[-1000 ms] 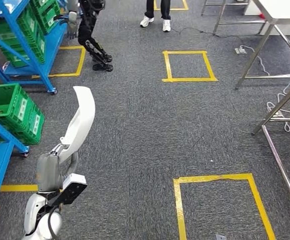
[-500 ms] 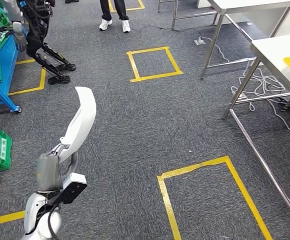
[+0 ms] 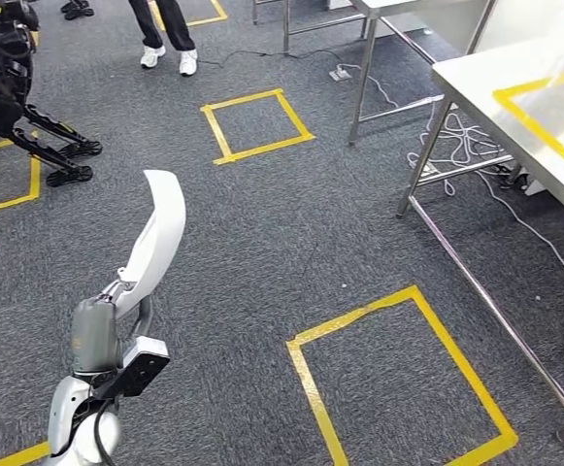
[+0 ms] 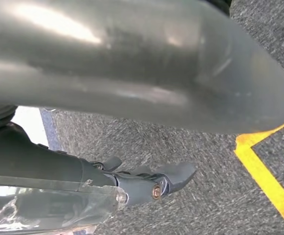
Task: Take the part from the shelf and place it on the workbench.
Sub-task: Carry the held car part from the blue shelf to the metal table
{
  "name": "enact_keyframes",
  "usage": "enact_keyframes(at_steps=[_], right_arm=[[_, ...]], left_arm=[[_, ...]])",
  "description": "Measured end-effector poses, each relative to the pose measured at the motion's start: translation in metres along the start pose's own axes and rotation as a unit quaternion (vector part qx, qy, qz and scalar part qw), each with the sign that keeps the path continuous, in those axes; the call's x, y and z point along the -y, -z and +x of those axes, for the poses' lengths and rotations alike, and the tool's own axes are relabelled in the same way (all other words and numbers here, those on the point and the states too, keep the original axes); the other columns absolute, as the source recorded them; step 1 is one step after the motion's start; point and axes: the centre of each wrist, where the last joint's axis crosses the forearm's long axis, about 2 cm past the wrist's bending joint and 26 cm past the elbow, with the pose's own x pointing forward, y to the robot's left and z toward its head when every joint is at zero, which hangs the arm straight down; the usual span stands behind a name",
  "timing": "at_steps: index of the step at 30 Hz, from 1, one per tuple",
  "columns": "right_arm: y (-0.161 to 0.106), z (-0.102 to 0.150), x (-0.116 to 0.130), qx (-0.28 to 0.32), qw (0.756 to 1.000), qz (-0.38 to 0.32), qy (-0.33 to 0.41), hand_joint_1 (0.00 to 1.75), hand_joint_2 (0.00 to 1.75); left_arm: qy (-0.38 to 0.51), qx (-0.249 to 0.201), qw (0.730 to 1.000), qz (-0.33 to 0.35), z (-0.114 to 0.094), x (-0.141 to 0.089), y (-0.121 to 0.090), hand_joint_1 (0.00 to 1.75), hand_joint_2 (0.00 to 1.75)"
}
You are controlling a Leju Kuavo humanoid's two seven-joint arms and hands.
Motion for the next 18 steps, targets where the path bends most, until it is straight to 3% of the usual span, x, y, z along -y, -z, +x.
enact_keyframes(at_steps=[18], right_arm=[[-0.0018, -0.0050, 0.0004, -0.005, 1.000, 0.000, 0.000, 0.00, 0.00]], left_arm=[[-0.003, -0.004, 1.000, -0.001, -0.0009, -0.0006, -0.0042, 1.64, 1.75]])
